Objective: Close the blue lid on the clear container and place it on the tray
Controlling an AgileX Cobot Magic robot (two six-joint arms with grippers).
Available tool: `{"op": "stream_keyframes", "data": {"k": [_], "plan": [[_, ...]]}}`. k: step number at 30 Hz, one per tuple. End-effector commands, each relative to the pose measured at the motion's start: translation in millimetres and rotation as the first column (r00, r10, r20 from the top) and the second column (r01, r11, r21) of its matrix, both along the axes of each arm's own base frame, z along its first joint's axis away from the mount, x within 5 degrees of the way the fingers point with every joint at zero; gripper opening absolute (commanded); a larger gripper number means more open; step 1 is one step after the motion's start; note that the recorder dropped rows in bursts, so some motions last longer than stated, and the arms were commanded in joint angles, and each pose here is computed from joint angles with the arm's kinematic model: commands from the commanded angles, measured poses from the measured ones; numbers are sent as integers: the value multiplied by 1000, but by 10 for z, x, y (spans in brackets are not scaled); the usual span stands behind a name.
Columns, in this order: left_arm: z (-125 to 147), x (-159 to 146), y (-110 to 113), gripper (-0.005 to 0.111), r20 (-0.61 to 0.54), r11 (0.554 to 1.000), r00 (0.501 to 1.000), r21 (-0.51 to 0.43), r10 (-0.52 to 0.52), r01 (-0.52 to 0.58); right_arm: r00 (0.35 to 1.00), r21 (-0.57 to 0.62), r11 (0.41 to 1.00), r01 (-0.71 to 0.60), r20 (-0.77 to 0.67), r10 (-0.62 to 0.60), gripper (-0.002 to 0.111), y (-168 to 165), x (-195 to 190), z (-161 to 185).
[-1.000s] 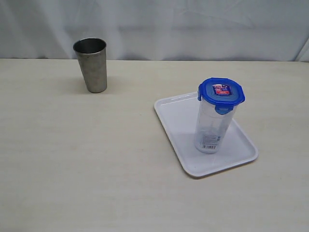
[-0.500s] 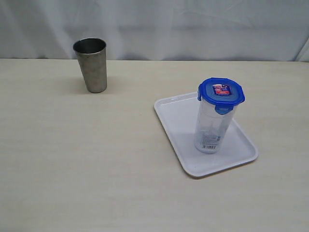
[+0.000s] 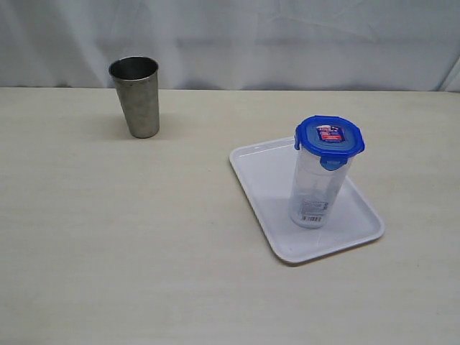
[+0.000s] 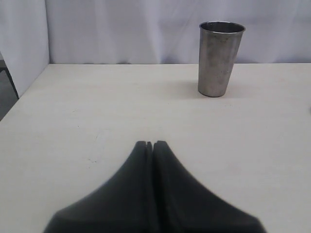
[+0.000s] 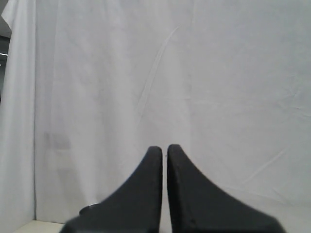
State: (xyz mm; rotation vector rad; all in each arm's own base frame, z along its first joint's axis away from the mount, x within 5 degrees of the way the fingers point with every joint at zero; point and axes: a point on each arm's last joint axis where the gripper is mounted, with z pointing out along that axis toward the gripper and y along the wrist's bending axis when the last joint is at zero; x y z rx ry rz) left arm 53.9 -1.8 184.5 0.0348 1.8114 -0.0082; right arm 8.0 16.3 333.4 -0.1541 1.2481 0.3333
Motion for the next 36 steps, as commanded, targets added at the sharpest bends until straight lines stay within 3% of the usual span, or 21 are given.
{"op": "stream_keyframes", "data": {"k": [1,4,9,12,17,18,20,27,36], "plan": [[-5,0,0,0,5,1000,1000,-1,0,0,1000,-35,999,17,-10,-17,4,-1,27,-56],[-5,0,0,0,5,1000,1000,-1,0,0,996,-52,996,72,-40,-74,4,-34,125,-209],[-5,0,0,0,5,1000,1000,-1,0,0,984,28,984,177,-2,-177,4,-119,305,-525],[-5,0,0,0,5,1000,1000,-1,0,0,979,-12,979,202,17,-202,4,-118,377,-739],[-5,0,0,0,5,1000,1000,-1,0,0,970,-93,968,234,-52,-239,4,-119,457,-1064],[-5,0,0,0,5,1000,1000,-1,0,0,958,-140,965,223,-151,-243,4,-111,474,-1163],[-5,0,0,0,5,1000,1000,-1,0,0,942,-180,957,227,-208,-263,4,-115,481,-1225],[-5,0,0,0,5,1000,1000,3,0,0,809,-310,923,230,-466,-358,4,-168,455,-1509],[-5,0,0,0,5,1000,1000,3,0,0,806,-307,921,242,-465,-367,4,-175,456,-1507]]}}
